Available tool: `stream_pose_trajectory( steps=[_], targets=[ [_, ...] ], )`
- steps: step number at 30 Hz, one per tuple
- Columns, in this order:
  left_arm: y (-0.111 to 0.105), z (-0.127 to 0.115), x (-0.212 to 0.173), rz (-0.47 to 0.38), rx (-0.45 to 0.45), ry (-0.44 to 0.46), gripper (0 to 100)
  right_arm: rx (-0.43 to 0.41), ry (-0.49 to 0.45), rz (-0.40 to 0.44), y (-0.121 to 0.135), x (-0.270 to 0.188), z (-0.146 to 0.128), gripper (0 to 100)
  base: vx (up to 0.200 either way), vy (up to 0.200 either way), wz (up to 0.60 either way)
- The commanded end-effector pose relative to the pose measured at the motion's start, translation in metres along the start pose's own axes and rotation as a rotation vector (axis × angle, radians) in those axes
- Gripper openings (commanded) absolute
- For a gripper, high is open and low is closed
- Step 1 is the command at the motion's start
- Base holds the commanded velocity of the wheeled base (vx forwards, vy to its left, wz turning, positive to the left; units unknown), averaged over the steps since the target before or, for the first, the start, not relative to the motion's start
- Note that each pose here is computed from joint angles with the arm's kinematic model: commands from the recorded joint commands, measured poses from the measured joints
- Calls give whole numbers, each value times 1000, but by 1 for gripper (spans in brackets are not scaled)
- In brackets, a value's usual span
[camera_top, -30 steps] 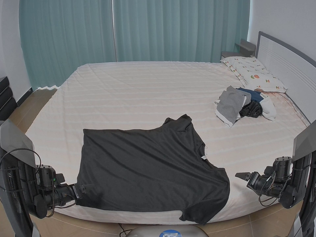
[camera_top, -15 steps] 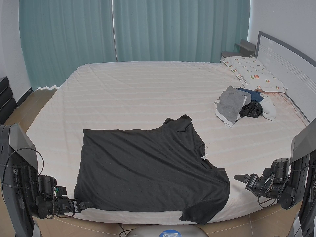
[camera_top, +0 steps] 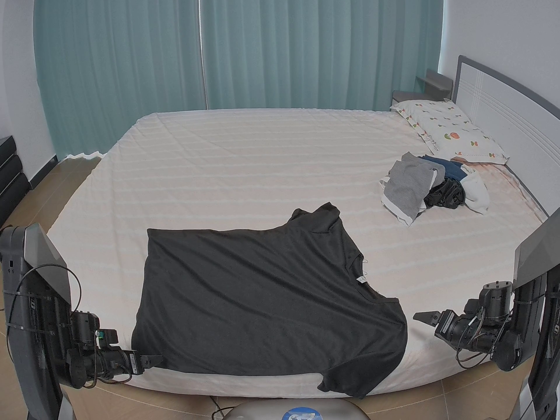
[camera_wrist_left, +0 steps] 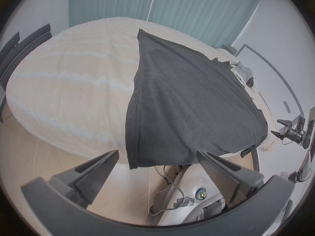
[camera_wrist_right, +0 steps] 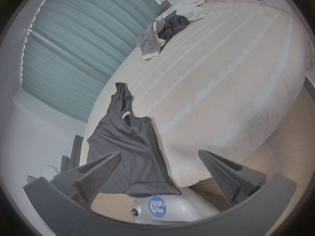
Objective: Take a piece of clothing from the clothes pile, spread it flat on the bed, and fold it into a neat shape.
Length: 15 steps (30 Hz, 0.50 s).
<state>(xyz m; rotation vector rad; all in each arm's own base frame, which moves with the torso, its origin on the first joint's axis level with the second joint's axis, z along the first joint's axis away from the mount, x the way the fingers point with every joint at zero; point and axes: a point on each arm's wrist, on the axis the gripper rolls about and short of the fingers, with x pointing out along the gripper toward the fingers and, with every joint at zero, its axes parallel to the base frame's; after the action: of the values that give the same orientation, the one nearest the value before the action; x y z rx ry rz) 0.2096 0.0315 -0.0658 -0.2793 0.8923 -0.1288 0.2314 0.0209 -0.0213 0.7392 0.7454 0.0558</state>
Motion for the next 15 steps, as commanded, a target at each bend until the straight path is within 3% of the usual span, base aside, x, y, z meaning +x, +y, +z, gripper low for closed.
stream_pose_trajectory(
  steps=[1,12,13,15],
  targets=[
    [1,-3,6,-9,0,3,100,-2,-6,5,0,0,1,100,0,0,0],
    [-1,2,17,-41,30,-19,100,-3,-11,7,1,1,1,100,0,0,0],
    [-1,3,18,-42,30,-23,0,-3,-11,7,1,1,1,100,0,0,0],
    [0,3,19,-41,24,-26,0,-3,-11,7,1,1,1,100,0,0,0]
  ],
)
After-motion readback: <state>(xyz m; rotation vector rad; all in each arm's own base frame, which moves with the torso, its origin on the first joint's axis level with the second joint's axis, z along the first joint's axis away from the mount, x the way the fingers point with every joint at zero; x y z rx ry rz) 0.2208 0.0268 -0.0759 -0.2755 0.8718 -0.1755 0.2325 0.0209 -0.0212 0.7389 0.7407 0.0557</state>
